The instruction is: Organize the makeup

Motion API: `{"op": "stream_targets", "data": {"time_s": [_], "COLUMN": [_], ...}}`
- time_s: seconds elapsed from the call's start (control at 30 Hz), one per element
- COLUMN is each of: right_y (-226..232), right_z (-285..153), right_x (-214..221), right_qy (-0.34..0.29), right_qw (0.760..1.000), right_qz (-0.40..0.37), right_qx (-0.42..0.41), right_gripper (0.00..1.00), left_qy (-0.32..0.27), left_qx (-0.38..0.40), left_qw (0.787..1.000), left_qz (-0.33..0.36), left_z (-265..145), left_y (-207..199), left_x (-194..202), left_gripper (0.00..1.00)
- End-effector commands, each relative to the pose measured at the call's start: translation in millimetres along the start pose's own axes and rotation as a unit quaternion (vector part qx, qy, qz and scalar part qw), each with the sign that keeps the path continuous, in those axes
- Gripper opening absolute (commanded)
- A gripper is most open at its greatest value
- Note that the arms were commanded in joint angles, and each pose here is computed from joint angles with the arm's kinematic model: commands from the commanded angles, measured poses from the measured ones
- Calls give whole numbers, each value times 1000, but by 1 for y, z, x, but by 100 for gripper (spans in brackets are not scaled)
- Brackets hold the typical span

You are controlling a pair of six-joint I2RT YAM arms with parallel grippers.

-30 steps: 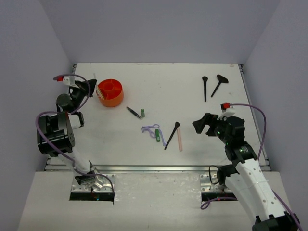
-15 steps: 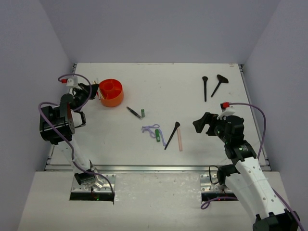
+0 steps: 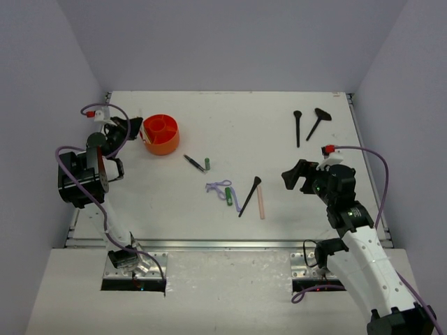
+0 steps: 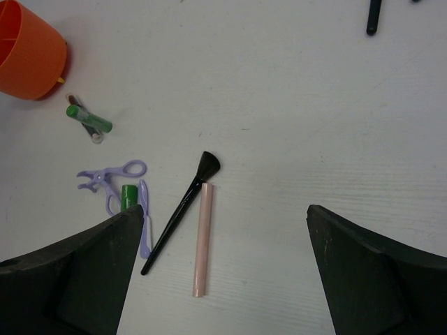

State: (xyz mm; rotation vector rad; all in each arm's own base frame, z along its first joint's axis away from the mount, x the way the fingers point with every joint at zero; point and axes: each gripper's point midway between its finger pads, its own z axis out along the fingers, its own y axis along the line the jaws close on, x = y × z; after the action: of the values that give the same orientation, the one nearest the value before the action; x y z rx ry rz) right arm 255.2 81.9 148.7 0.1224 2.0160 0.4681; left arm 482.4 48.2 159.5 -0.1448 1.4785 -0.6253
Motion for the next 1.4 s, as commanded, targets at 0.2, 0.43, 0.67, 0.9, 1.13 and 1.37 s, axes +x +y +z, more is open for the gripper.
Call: {"op": "stream_targets", "data": {"time_s": [0.2, 0.43, 0.67, 0.9, 1.13, 1.37], "right_y": [6, 8, 13, 14, 14, 10], "right_z": [0, 2, 0, 3, 6, 5], "right_x": [-22, -25, -37, -38, -39, -40], "right_qy": [-27, -29, -33, -36, -37, -36], "right_qw": [1000, 999, 999, 999, 999, 999], "right_qz": [-12, -10, -23, -19, -21, -29], "right_qx": [-4, -7, -12, -15, -15, -3], "right_gripper": [99, 99, 99, 99, 99, 99], "left_qy": [-204, -201, -185, -172, -156, -150], "left_qx": [111, 114, 110, 107, 103, 101], "left_qw": [961, 961, 965, 964, 968, 970], "left_qz": [150, 154, 151, 172, 169, 160], "left_z": [4, 6, 13, 17, 17, 17], "left_y": [-63, -63, -47, -39, -30, -27], "left_x": [-118, -117, -98, -84, -69, -61], "left_gripper": [0, 0, 0, 0, 0, 0]}}
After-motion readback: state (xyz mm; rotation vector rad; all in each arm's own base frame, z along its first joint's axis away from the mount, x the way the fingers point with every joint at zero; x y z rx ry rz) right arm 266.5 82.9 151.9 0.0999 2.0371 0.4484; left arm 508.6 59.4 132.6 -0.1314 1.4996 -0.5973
